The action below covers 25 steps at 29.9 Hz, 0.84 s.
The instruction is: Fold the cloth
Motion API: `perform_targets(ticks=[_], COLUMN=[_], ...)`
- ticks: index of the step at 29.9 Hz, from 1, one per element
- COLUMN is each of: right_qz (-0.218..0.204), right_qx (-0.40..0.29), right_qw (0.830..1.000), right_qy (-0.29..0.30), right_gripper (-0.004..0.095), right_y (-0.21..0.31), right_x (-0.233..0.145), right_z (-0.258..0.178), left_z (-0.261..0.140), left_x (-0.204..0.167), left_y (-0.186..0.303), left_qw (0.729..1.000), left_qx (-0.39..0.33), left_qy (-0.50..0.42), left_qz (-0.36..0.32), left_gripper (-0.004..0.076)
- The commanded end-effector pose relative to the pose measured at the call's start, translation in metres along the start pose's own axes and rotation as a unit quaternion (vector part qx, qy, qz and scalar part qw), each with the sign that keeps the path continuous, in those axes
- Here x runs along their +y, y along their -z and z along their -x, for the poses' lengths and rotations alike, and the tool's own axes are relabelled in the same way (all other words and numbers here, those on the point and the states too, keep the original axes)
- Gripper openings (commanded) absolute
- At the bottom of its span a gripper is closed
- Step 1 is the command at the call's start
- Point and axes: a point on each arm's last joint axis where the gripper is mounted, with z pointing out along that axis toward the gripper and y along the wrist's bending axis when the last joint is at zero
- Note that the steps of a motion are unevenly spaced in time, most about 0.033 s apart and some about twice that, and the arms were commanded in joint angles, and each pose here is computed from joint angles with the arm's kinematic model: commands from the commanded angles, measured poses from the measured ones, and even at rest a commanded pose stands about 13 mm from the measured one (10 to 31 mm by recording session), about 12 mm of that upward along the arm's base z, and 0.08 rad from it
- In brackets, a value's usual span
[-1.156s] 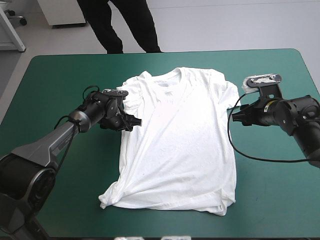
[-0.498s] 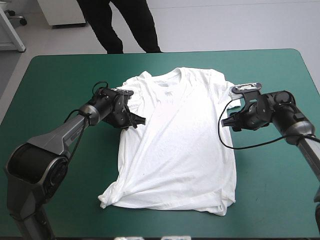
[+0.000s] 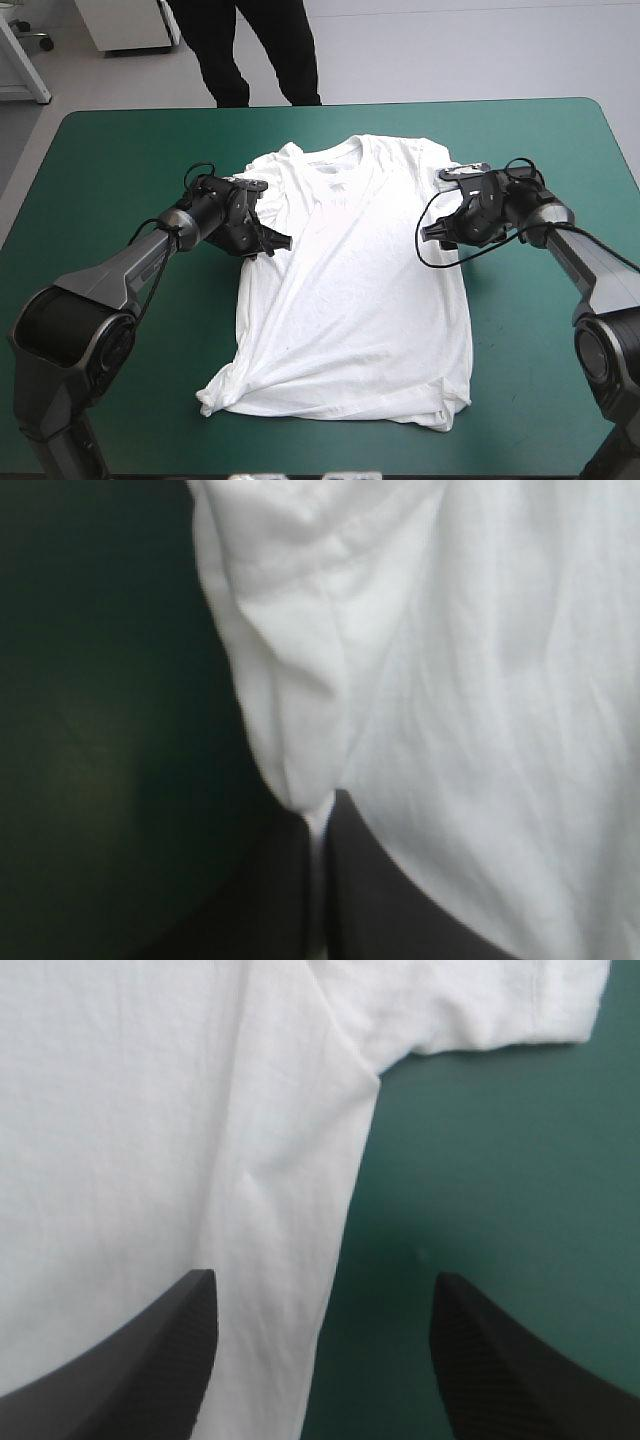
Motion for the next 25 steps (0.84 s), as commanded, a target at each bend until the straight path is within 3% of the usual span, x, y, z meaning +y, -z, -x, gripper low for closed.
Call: perform_targets(ticks=[1,8,11,18,25], right_qz=[-0.004,0.002,0.009,0.037,0.050], right_qx=[-0.048,-0.014,0.005,0.031,0.040], right_qw=[0.999,1.000,1.000,0.999,0.998], right_qy=[0.004,-0.004,-0.010,-0.015,-0.023], right_gripper=[0.0577,0.0542,0.0406,-0.0017,-0.0013], right_y=[0.011,-0.023,-0.035,-0.049,-0.046], right_x=[-0.003,-0.004,-0.003,0.002,0.004], right_z=[0.020,0.023,0.020,0.016,0.015], left_z=[0.007,0.007,0.007,0.008,0.013], left_x=[-0.002,-0.002,-0.002,-0.002,-0.002], left_y=[0.022,0.022,0.022,0.022,0.023], left_qw=[0.999,0.999,0.999,0.999,0.997], left_qx=[-0.034,-0.034,-0.035,-0.042,-0.069], left_qy=[0.007,0.006,0.004,0.004,-0.012], left_qz=[-0.016,-0.015,-0.012,-0.014,-0.013], left_gripper=[-0.0009,-0.0009,-0.0009,-0.0009,-0.0009])
